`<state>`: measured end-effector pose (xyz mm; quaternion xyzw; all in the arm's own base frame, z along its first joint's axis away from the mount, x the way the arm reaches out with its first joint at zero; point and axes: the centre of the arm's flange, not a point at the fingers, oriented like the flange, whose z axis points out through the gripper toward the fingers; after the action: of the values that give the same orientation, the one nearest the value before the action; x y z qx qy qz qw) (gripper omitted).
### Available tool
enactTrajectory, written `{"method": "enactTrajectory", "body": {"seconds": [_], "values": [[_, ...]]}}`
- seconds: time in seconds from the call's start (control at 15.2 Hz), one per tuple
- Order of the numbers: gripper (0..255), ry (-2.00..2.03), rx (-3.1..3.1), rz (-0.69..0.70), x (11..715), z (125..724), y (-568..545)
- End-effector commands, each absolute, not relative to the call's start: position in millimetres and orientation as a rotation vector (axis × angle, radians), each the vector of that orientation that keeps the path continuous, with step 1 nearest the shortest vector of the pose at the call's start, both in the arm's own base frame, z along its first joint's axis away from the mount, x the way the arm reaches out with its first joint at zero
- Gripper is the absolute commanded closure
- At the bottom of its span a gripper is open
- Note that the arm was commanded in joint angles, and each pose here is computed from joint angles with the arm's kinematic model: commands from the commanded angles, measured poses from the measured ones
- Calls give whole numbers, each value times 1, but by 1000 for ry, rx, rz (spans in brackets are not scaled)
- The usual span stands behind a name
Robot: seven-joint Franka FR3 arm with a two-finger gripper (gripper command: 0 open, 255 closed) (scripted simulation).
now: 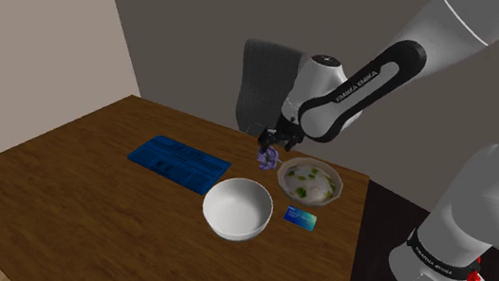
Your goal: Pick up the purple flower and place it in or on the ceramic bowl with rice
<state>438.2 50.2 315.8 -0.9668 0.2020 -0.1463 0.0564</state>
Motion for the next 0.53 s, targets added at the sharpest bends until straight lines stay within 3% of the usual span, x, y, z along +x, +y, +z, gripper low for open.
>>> {"method": "enactTrajectory", "body": {"seconds": [0.0, 0.46], "values": [[0, 619, -2930, -448, 442, 306, 51], [0, 619, -2930, -448, 446, 294, 52]]}}
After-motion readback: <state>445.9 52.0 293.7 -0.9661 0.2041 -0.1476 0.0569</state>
